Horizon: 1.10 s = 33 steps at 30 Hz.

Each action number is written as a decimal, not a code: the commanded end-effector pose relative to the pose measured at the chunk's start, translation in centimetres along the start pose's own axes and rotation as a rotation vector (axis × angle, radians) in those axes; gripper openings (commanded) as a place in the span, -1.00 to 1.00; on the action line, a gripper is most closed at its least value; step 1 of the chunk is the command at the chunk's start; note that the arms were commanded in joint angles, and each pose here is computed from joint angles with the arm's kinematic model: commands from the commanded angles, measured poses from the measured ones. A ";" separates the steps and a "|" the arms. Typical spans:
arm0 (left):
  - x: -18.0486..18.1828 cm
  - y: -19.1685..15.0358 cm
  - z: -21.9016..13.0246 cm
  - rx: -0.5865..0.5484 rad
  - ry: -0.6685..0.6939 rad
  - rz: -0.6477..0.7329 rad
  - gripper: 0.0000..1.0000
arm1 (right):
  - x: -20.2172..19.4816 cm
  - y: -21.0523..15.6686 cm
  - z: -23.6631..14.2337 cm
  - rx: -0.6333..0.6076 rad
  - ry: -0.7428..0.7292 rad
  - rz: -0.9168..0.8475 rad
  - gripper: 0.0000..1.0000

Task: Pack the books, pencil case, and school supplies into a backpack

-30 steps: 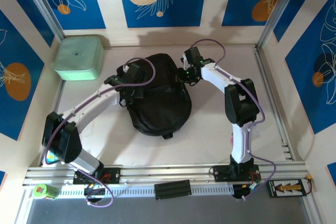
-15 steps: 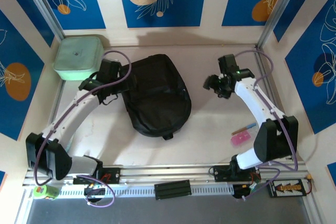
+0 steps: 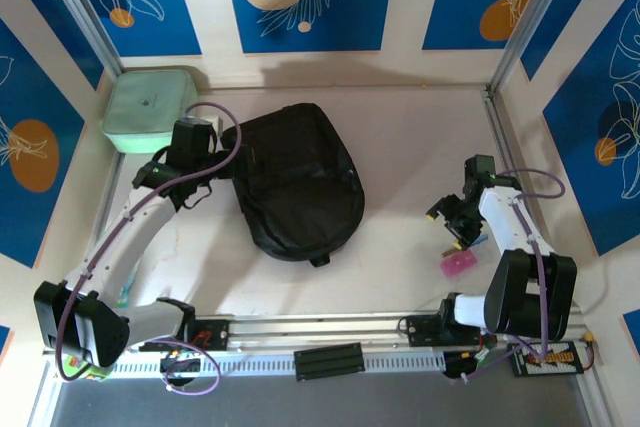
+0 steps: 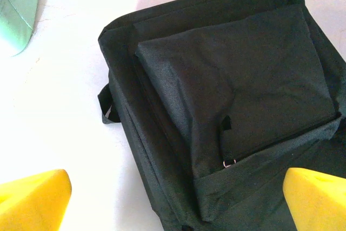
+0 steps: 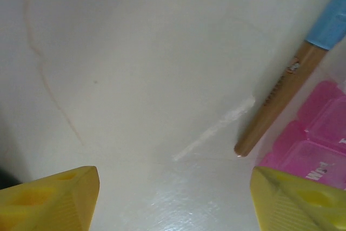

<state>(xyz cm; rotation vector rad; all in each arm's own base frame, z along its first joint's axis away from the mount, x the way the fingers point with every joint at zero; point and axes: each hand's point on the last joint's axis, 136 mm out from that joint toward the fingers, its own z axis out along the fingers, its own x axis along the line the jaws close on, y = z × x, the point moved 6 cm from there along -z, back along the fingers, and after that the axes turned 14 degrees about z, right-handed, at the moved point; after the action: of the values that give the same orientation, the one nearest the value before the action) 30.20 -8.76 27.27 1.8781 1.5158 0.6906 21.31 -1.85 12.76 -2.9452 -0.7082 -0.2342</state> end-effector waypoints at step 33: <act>0.0 -0.9 1.7 0.048 -0.025 0.045 0.99 | -2.2 3.1 5.4 0.015 -0.257 0.129 0.41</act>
<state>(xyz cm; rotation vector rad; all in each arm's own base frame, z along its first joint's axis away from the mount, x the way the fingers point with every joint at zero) 30.71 -9.28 25.77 1.9524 1.4758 0.6504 21.86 -4.40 8.06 -3.0036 -0.5815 0.0820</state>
